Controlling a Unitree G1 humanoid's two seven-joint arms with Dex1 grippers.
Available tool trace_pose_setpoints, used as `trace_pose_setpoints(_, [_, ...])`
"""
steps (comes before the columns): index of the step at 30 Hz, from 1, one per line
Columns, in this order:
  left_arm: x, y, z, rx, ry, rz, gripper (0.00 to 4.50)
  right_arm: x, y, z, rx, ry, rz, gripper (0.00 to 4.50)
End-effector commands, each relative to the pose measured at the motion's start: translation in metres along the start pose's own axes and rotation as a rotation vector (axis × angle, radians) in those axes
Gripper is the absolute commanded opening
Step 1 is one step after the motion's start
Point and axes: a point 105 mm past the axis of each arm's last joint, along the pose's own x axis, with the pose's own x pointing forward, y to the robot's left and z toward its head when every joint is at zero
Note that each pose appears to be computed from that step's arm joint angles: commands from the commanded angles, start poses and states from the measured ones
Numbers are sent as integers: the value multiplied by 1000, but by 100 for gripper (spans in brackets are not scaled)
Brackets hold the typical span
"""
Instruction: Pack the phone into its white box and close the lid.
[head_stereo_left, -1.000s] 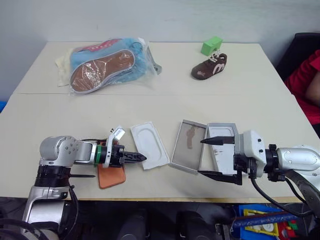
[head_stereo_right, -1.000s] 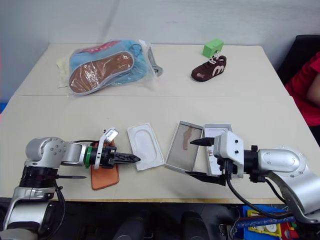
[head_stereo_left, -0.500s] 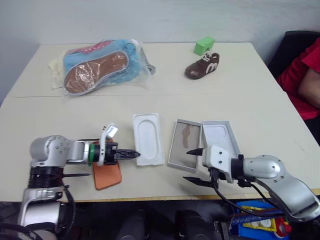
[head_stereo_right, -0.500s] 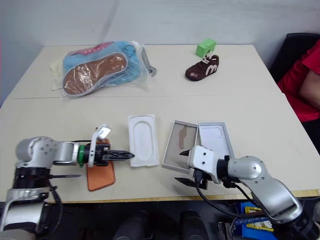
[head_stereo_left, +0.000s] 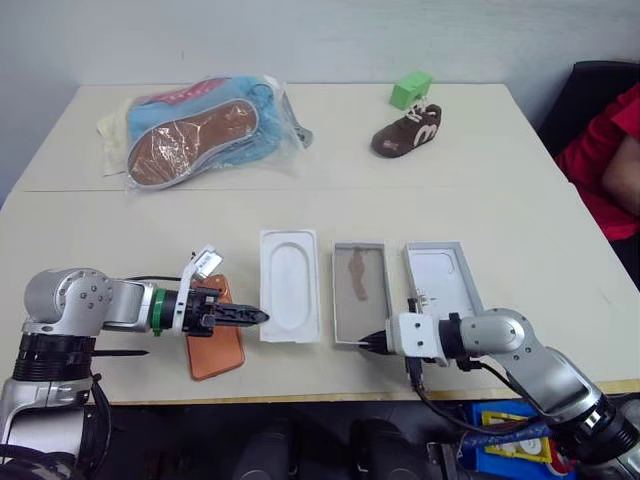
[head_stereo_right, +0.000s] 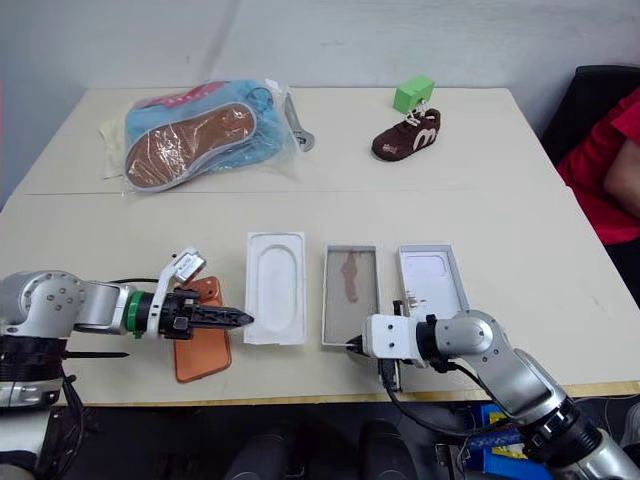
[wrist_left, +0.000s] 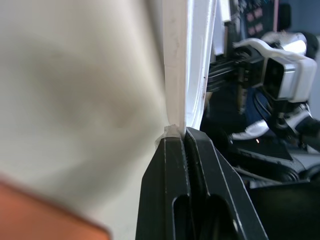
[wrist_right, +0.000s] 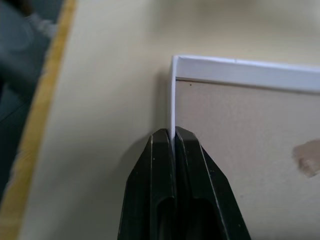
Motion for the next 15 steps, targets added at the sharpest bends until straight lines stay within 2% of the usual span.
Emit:
trace_pose_setpoints(1, [12,-18,3,57,31,-70,0,-3,7,6,-51,-38,90,1])
trace_pose_setpoints(6, [26,-20,5,34,44,-96,0,3,-3,-5,-15,1,22,1])
trace_pose_setpoints(10, [37,-16,1,0,46,-87,0,1,2,3,79,-37,24,91])
trace_pose_setpoints(12, [40,-16,1,-10,42,-88,0,-1,3,9,100,-56,11,160])
trace_pose_setpoints(15, [50,-14,1,-47,31,-88,0,-20,8,28,153,-102,-26,269])
